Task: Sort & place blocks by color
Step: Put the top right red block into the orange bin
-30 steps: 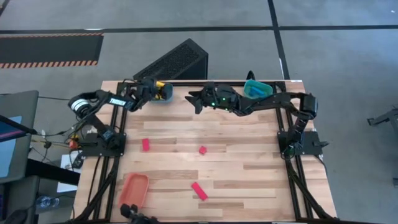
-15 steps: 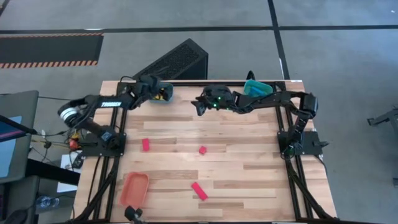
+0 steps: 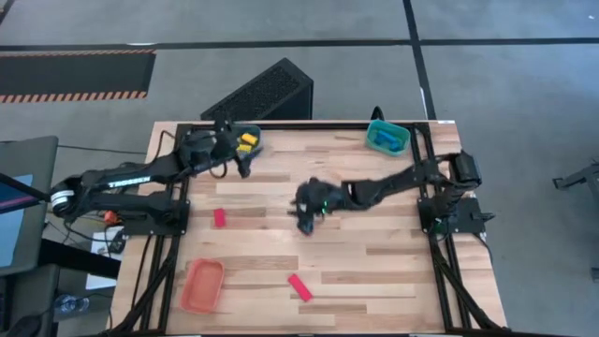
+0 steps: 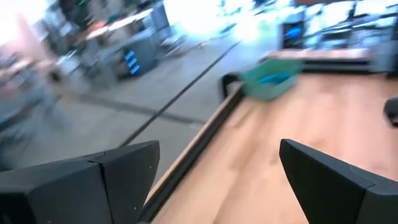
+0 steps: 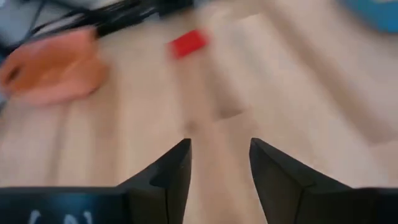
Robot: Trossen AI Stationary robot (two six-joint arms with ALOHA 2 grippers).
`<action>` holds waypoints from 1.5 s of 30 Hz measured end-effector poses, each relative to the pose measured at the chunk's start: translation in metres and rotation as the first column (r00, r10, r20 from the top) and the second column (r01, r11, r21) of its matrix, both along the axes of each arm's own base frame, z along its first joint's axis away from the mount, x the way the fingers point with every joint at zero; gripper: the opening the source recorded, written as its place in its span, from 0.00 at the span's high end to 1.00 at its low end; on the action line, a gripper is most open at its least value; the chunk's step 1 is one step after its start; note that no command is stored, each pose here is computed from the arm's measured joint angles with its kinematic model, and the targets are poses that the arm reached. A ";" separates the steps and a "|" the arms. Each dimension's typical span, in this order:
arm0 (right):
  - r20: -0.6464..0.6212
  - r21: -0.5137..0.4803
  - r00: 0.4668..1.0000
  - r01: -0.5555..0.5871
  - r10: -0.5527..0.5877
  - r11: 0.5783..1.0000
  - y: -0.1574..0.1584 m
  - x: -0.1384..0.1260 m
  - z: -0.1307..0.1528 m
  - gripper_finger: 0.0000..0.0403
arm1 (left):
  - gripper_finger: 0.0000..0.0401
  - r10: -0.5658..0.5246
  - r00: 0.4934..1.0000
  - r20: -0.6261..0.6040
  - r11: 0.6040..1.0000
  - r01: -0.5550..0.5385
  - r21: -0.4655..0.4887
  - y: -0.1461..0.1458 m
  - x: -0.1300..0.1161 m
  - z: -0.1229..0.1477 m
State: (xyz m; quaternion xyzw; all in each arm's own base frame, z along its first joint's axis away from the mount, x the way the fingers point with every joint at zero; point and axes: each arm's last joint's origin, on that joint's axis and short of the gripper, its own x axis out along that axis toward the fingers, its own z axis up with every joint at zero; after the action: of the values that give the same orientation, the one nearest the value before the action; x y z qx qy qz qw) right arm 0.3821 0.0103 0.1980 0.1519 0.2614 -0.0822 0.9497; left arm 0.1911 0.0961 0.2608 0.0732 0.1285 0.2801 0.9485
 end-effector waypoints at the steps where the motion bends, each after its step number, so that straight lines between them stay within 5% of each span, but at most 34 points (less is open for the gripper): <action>1: -0.007 -0.010 0.999 -0.035 0.034 0.999 0.010 -0.002 0.002 0.55 | 0.20 -0.046 0.999 0.002 0.999 0.046 0.019 -0.007 -0.001 0.003; 7: -0.058 -0.023 0.986 -0.156 0.154 0.988 0.054 -0.007 -0.006 0.57 | 0.20 -0.257 0.966 0.033 0.963 0.252 0.099 -0.039 -0.004 0.018; 11: -0.062 0.030 0.989 -0.130 0.131 0.991 0.068 -0.001 -0.016 0.58 | 0.20 -0.333 0.942 0.038 0.939 0.327 0.105 -0.050 -0.003 0.019; 16: -0.090 -0.011 0.987 -0.134 0.133 0.991 0.080 0.002 -0.005 0.65 | 0.20 -0.323 0.946 0.032 0.944 0.320 0.079 -0.058 -0.001 0.017; 21: -0.184 -0.151 0.983 -0.043 0.015 0.988 0.087 -0.008 0.002 0.75 | 0.20 -0.344 0.939 0.001 0.938 0.344 0.031 -0.072 0.000 0.012; 25: -0.202 -0.154 0.977 0.040 -0.071 0.987 0.082 -0.005 -0.009 0.77 | 0.20 -0.301 0.952 -0.057 0.953 0.301 0.008 -0.081 0.003 0.005; 34: -0.389 -0.028 0.908 0.155 -0.154 0.988 0.046 0.000 -0.048 0.57 | 0.20 -0.310 0.938 -0.153 0.950 0.311 -0.015 -0.099 0.013 -0.011; 40: -0.392 -0.019 0.910 0.137 -0.134 0.990 0.053 0.003 -0.057 0.36 | 0.20 -0.189 0.965 -0.182 0.980 0.198 0.033 -0.101 0.012 -0.014; 45: -0.392 -0.015 0.912 0.126 -0.121 0.992 0.060 0.002 -0.058 0.35 | 0.20 -0.119 0.972 -0.205 0.988 0.136 0.075 -0.101 0.011 -0.014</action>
State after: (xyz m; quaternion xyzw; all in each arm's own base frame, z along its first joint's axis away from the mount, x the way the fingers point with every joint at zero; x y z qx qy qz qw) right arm 0.3844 0.0705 0.1399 0.1537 0.4365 -0.1692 0.8702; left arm 0.2017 -0.0050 0.2466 0.1508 0.2056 0.2153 0.9427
